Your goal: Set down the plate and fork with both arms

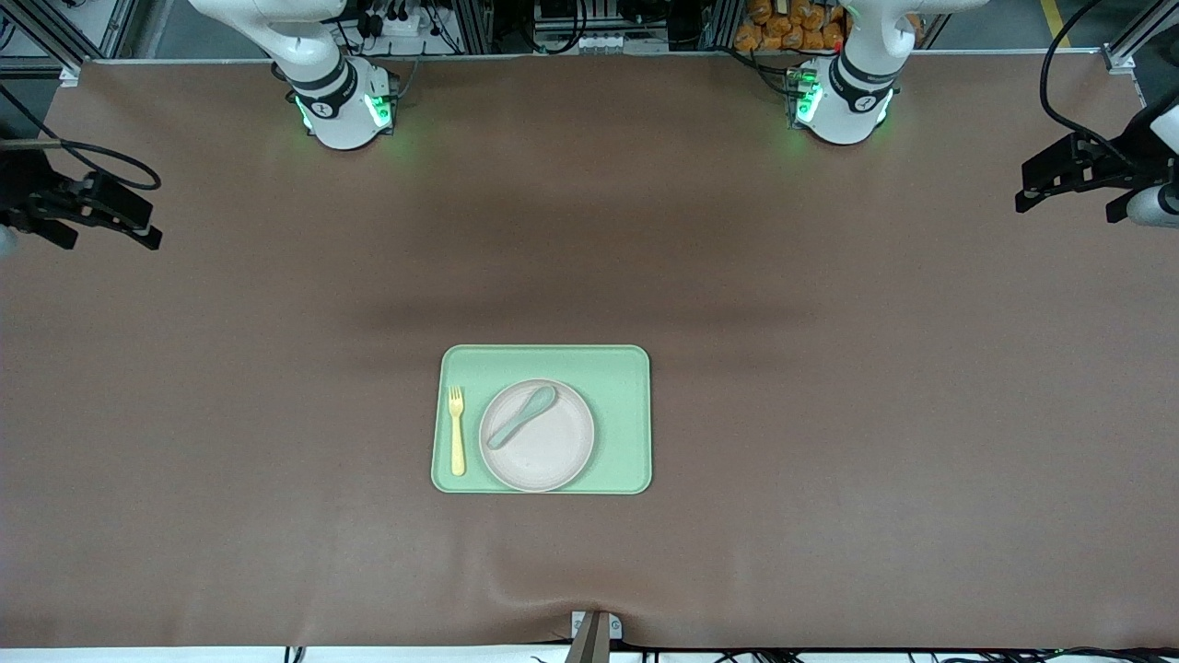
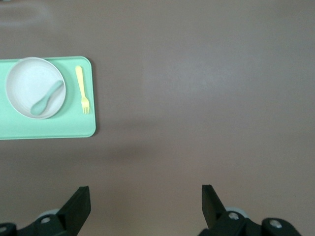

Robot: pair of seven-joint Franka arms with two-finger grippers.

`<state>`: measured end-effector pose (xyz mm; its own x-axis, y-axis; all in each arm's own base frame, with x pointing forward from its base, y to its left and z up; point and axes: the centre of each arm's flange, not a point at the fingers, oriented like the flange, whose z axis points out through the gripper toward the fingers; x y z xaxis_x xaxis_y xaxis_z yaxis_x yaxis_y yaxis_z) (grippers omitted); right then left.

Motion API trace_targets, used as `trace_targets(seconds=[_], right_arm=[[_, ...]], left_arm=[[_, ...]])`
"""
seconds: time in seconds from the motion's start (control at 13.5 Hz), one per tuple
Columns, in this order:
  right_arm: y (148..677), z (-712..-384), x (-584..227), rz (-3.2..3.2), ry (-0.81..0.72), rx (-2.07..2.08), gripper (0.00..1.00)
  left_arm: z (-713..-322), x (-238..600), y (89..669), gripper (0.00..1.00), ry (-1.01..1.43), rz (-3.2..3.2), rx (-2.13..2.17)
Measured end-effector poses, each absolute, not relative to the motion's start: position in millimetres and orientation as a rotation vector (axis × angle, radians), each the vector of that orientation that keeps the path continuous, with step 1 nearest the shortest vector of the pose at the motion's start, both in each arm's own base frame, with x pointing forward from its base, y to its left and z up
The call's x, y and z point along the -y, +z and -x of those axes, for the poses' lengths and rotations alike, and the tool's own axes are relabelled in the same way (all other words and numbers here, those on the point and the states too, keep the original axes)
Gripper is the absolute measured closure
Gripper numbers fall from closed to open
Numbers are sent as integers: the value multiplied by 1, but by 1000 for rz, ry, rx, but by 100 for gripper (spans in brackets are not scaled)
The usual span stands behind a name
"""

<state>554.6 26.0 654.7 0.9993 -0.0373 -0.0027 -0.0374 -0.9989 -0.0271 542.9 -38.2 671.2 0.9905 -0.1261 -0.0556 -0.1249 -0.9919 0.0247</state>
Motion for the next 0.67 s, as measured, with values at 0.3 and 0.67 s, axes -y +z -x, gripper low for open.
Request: trace_targets(seconds=[0.3, 0.67], right_arm=[[629, -553, -25, 3136, 59, -56, 0], [634, -549, -28, 3183, 40, -31, 0]], left_arm=[[-543, 39, 671, 0, -89, -3113, 200], [-543, 40, 671, 0, -89, -3113, 201]])
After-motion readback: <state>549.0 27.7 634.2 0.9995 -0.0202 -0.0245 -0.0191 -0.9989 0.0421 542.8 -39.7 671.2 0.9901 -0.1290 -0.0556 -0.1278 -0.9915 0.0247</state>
